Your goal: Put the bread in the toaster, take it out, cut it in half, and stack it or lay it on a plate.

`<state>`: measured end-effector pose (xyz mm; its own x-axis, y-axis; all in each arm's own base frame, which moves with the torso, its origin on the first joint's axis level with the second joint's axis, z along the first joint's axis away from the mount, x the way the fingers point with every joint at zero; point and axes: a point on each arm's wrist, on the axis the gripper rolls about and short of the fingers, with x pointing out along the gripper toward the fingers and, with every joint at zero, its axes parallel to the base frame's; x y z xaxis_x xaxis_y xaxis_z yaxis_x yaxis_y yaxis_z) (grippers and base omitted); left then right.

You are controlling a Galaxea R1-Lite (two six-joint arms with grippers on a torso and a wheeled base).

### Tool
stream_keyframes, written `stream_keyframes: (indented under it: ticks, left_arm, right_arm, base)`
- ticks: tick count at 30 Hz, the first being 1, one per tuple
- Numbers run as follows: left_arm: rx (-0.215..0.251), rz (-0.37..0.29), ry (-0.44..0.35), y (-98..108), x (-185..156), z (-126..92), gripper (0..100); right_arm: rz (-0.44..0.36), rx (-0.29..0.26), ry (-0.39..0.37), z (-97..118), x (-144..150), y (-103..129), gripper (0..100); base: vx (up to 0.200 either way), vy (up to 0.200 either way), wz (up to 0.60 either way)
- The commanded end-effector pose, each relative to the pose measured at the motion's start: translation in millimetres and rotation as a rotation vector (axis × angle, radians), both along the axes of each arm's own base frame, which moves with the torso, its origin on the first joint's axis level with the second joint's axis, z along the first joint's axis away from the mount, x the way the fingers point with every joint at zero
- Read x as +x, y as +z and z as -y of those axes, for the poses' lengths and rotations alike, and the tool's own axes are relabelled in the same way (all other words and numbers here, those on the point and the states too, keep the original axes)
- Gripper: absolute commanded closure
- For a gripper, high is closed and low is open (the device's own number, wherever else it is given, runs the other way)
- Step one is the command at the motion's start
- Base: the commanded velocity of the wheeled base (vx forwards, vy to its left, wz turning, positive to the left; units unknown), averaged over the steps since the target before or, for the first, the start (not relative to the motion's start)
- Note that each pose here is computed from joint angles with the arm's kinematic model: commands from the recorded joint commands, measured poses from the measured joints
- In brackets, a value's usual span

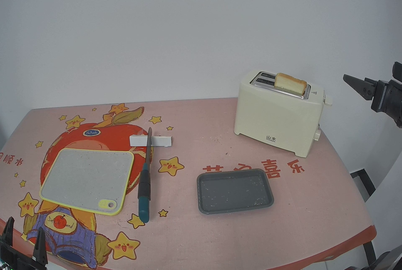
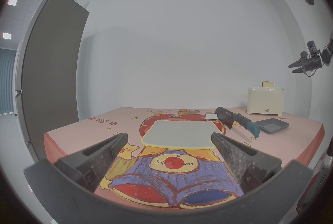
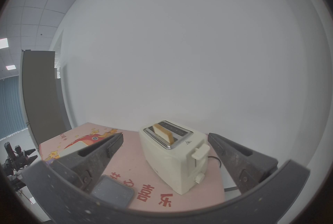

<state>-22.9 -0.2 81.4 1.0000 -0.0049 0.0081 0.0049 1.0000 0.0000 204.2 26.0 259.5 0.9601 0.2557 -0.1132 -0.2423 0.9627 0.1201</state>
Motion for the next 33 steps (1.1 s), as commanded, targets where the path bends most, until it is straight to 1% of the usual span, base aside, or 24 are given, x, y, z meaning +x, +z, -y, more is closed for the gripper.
stream_keyframes:
  ticks: [1,5,9,10,14,18,23,26,27,28,29,30,31,33]
  left_arm:
    - [0.000,-0.010,0.000,-5,1,0,0]
    - [0.000,-0.010,0.000,-5,1,0,0]
    - [0.000,-0.010,0.000,-5,1,0,0]
    - [0.000,-0.011,0.000,-5,1,0,0]
    - [0.000,-0.010,0.000,-5,1,0,0]
    - [0.000,-0.010,0.000,-5,1,0,0]
    - [0.000,-0.010,0.000,-5,1,0,0]
    - [0.000,-0.011,0.000,-5,1,0,0]
    - [0.000,-0.010,0.000,-5,1,0,0]
    - [0.000,-0.010,0.000,-5,1,0,0]
    - [0.000,-0.011,0.000,-5,1,0,0]
    - [0.000,-0.010,0.000,-5,1,0,0]
    - [0.000,-0.010,0.000,-5,1,0,0]
    - [0.000,-0.011,0.000,-5,1,0,0]
  right_arm:
    - [-0.011,-0.002,-0.006,0,2,-2,0]
    - [-0.016,-0.010,-0.036,-5,3,-4,0]
    - [-0.016,-0.012,-0.047,-6,3,-4,0]
    - [-0.015,-0.009,-0.047,-6,4,-3,100]
    - [-0.025,-0.007,-0.046,-7,9,-6,100]
    - [-0.056,-0.014,-0.041,-8,13,-13,100]
    - [-0.096,-0.011,-0.044,-10,35,-24,100]
    - [-0.093,0.016,-0.048,-12,52,-31,100]
    - [-0.094,0.017,-0.049,-13,53,-32,100]
    - [-0.067,0.042,-0.053,-14,66,-37,100]
    - [-0.056,0.048,-0.054,-15,69,-37,100]
    - [-0.011,0.075,-0.063,-15,82,-42,100]
    - [-0.007,0.076,-0.063,-15,83,-43,100]
    - [0.072,0.112,-0.078,-15,102,-51,100]
  base:
    - [0.000,0.000,0.00]
    - [0.000,0.000,0.00]
    - [0.000,0.000,0.00]
    - [0.000,0.000,0.00]
    - [0.000,0.000,0.00]
    - [0.000,0.000,0.00]
    - [0.000,0.000,0.00]
    - [0.000,0.000,0.00]
    - [0.000,0.000,0.00]
    - [0.000,0.000,0.00]
    - [0.000,0.000,0.00]
    - [0.000,0.000,0.00]
    - [0.000,0.000,0.00]
    - [0.000,0.000,0.00]
